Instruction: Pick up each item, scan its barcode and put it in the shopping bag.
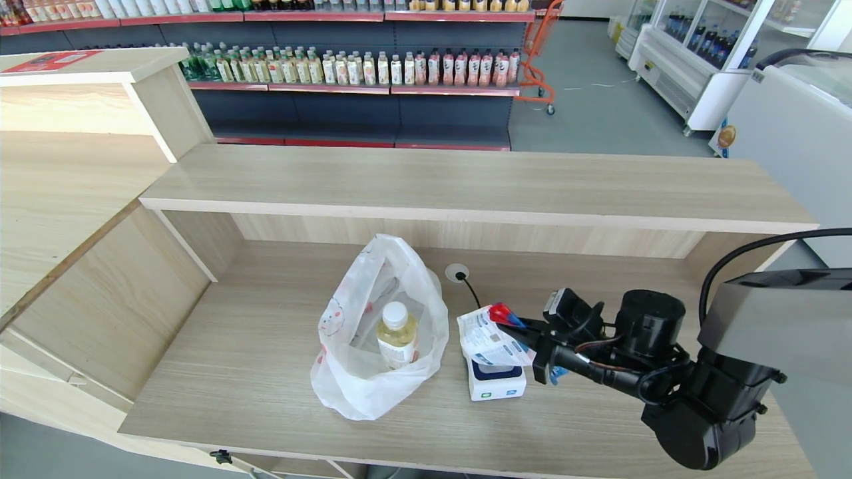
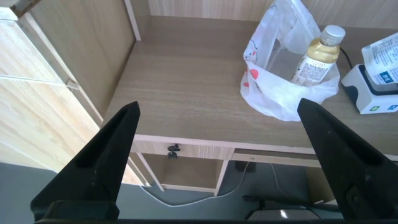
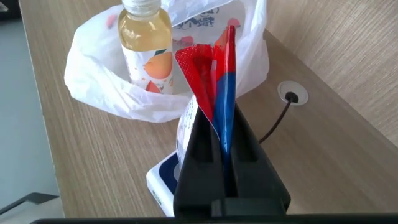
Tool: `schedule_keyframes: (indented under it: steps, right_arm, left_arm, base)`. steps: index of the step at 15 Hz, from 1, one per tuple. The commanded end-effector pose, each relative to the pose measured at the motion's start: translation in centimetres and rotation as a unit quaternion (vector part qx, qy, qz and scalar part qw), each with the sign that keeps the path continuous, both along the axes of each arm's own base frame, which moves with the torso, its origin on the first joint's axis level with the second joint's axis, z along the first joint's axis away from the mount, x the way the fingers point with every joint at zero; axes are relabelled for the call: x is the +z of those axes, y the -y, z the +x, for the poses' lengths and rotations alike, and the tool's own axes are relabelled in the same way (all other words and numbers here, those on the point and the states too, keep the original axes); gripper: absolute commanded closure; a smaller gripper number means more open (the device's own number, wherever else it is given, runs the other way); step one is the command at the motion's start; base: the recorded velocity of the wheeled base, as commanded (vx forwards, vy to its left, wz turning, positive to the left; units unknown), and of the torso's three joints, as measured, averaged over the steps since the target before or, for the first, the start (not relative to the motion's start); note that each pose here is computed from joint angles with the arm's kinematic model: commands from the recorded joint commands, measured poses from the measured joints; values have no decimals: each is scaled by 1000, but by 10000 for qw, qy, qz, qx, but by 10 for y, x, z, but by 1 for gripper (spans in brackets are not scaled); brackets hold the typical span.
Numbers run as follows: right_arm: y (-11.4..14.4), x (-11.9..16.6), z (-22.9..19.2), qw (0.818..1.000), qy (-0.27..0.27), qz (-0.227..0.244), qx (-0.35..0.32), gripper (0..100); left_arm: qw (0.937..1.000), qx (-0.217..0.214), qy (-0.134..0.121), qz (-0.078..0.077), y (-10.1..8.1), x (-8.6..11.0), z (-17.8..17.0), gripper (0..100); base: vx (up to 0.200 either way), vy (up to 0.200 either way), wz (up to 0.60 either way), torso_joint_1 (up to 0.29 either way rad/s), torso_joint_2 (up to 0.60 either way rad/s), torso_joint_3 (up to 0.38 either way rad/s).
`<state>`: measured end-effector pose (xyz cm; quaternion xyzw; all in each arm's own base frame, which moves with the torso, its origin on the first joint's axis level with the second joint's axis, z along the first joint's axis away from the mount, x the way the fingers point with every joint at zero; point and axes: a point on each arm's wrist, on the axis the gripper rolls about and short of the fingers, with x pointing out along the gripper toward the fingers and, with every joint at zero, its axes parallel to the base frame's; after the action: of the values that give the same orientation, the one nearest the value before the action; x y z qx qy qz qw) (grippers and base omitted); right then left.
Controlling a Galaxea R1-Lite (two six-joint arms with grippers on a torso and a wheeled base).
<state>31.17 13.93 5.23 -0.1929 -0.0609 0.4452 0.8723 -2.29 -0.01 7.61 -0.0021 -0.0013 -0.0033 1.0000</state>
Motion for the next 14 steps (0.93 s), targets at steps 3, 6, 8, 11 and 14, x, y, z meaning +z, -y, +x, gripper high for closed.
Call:
schedule_keyframes:
  steps: [3, 6, 8, 11, 14]
  right_arm:
    - [-2, 1, 4, 10000, 63, 26, 2, 100]
    - [-2, 3, 7, 9999, 114, 54, -6, 100]
    - [-1, 3, 7, 9999, 109, 66, -22, 100]
    - [4, 31, 2, 9973, -166, 699, -160, 100]
    - [22, 70, 2, 9796, -693, 1718, -782, 100]
  left_arm:
    - [10000, -5, 3, -2, 0, 0, 0, 0]
    - [10000, -5, 3, -2, 0, 0, 0, 0]
    - [10000, 2, 3, -2, 0, 0, 0, 0]
    - [10000, -5, 3, -2, 0, 0, 0, 0]
    - [10000, -5, 3, -2, 0, 0, 0, 0]
  base:
    - [0, 0, 0, 0, 0, 0]
    - [0, 0, 0, 0, 0, 0]
    - [0, 0, 0, 0, 0, 0]
    - [0, 0, 0, 0, 0, 0]
    - [0, 0, 0, 0, 0, 0]
